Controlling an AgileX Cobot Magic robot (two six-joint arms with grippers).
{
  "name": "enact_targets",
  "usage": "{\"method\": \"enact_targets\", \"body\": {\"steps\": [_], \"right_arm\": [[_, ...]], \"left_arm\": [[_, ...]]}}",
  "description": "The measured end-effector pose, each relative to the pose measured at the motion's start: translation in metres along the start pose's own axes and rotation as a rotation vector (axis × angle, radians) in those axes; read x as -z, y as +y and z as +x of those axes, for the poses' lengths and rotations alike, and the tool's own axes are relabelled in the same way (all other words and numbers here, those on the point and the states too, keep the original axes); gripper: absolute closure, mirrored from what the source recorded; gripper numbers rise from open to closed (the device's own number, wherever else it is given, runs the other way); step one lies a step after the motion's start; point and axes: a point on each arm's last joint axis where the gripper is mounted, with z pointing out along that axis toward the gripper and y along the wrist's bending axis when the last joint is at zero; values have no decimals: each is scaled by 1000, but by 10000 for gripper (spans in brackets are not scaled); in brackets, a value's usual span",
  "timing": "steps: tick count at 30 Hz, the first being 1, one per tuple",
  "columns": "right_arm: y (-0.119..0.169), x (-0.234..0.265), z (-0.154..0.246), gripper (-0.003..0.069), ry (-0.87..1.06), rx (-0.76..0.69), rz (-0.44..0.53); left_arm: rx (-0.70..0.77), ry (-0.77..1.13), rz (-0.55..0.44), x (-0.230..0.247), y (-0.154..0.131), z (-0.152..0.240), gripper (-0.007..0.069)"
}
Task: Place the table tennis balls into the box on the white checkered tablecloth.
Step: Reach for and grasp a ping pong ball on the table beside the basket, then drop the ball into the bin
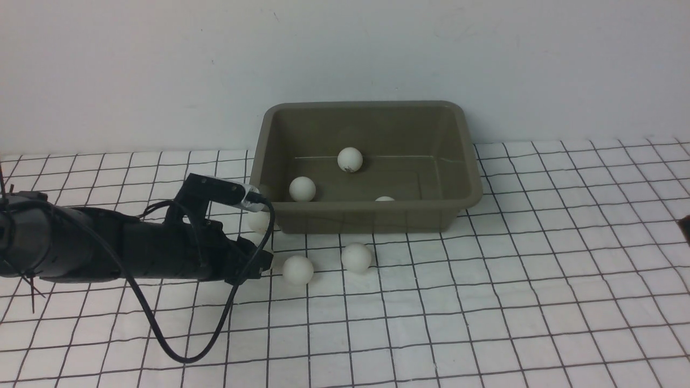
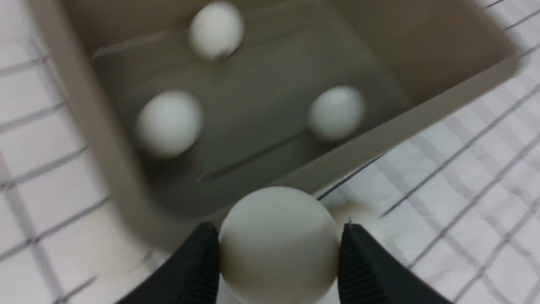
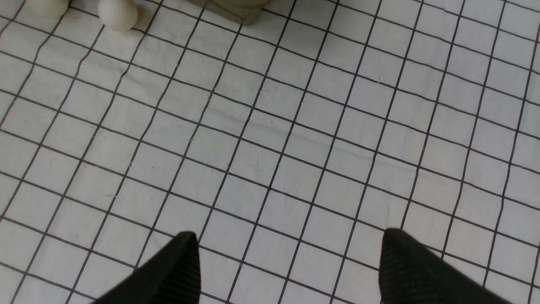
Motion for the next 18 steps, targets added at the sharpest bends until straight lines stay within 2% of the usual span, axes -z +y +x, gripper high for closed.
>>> {"method": "enact_targets", "body": {"steps": [2,5,12,14,17,18], "right_arm": [[0,0,0,145,0,0,0],[0,0,0,149,0,0,0],[0,0,0,180,0,0,0],[0,0,0,184,0,0,0],[0,0,0,185,0,2,0],[0,0,0,185,0,2,0]], "left_arm": [[-38,-32,37,0,-3,-13,304],[-89,-57,35,-11,6,-33,304],[-213,8,77,-61,39,-39,297],[-240,23,102,-76,47,-38,249],[-256,35,112,-88,50,-39,108],[-249,39,112,-88,50,-40,95]]}}
